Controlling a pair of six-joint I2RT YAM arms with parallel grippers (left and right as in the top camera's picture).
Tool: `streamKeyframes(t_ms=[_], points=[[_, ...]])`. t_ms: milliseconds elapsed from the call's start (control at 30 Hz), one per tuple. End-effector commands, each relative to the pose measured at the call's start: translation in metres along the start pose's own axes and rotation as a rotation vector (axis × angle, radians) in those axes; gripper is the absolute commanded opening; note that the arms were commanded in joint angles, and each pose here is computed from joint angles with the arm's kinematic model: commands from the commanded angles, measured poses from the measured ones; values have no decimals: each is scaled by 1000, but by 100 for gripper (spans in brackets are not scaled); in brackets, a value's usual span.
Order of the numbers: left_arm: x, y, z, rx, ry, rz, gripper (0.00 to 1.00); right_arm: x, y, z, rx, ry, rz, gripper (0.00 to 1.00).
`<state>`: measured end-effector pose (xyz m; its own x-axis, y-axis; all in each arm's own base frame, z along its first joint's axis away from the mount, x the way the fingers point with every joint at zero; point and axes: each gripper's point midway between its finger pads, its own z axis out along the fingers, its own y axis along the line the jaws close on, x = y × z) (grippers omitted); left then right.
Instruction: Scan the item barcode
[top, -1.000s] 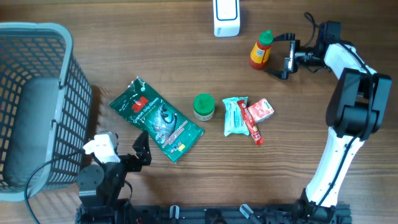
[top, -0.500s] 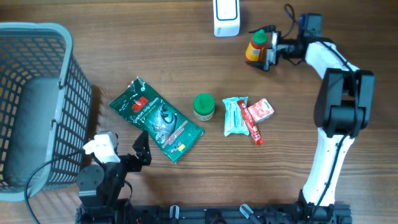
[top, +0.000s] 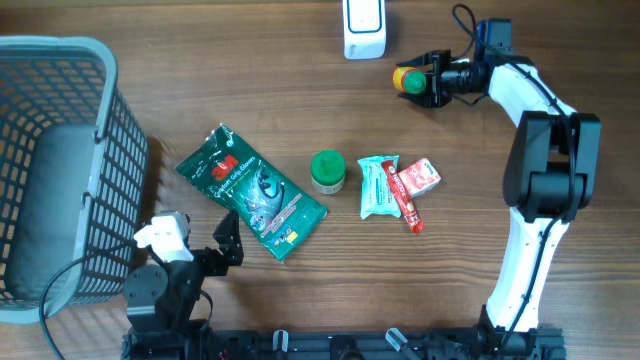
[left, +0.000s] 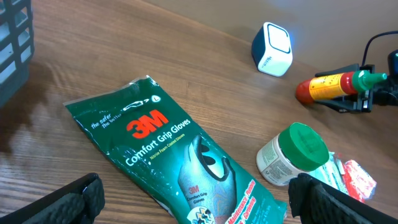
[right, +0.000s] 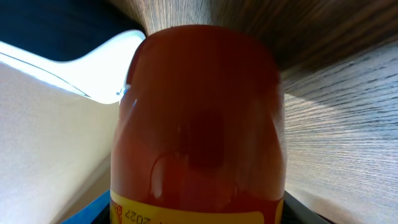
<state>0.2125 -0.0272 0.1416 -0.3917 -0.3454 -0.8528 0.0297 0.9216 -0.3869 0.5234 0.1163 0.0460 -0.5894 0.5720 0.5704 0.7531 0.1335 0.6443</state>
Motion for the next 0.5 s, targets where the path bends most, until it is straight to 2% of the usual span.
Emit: streamKeyframes(t_ms=[0,133,200,300,400,467], points=[[1,1,1,-1,-3,-6,100,-23,-32,0,99,-125,126,52],[1,1,1,-1,-3,-6,100,14,-37,-15,151,-51,329,52],[1,1,1,-1,-3,-6,100,43,-32,-25,159,35,395,52],[1,1,1,-1,-3,-6,100,68,-37,-36,204,72,460,54],[1,1,1,-1,-3,-6,100,73,-57,-41,287,43,537,60],[1,1,1,-1,-3,-6,100,69,-63,-42,310,9,543,68]])
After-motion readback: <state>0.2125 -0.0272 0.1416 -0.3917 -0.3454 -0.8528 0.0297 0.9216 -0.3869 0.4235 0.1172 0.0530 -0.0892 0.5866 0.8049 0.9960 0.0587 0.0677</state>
